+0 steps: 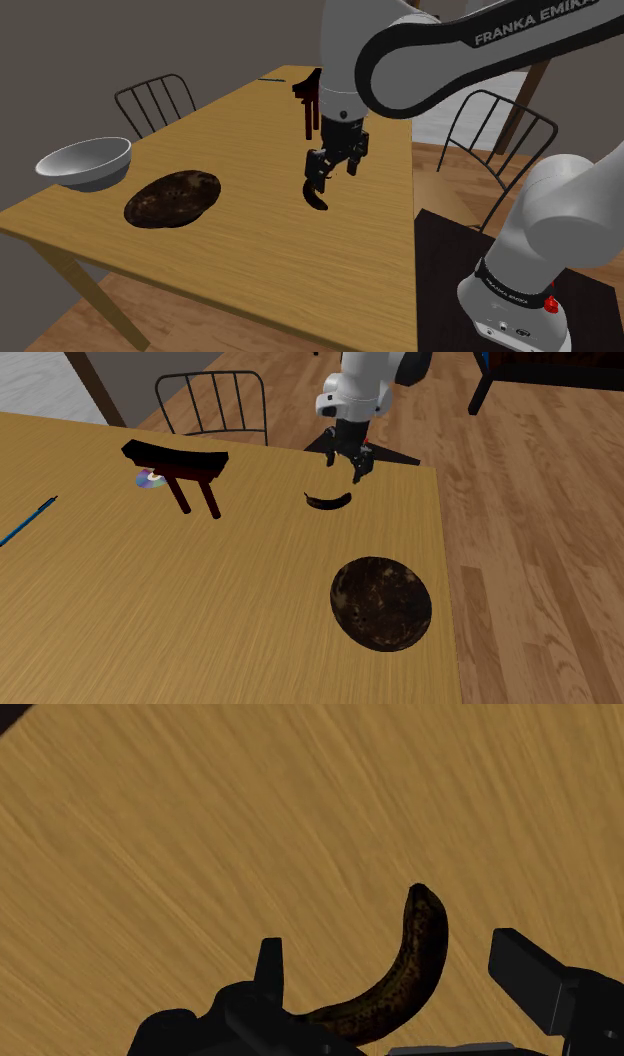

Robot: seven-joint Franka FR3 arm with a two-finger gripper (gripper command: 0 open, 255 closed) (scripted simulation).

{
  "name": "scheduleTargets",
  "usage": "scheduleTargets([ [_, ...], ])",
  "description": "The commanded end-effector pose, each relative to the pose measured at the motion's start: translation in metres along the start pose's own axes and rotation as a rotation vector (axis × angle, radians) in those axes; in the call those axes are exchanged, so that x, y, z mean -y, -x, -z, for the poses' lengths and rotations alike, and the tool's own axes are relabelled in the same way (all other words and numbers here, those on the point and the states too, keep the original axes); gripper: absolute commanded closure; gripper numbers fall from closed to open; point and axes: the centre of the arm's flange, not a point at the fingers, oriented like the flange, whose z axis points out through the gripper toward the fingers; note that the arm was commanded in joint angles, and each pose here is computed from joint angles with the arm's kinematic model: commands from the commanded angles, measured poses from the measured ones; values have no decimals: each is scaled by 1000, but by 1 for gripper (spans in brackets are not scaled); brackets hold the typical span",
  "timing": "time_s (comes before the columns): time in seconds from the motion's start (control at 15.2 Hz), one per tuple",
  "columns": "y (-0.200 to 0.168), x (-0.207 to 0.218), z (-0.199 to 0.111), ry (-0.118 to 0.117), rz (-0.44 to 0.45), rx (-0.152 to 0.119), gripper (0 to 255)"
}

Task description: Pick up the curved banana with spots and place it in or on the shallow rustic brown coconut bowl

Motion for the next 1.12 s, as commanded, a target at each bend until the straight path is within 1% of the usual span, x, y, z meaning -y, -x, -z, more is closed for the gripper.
scheduleTargets([
  [0.0, -7, 19, -10, -10, -41, -30, 0],
  [0.07, -11, 29, -15, -14, -60, -43, 0],
  [0.13, -14, 34, -18, -16, -71, -51, 0],
  [0.66, -16, 35, -58, -16, -71, -51, 0],
  [1.06, -16, 35, -58, -16, -71, -51, 0],
])
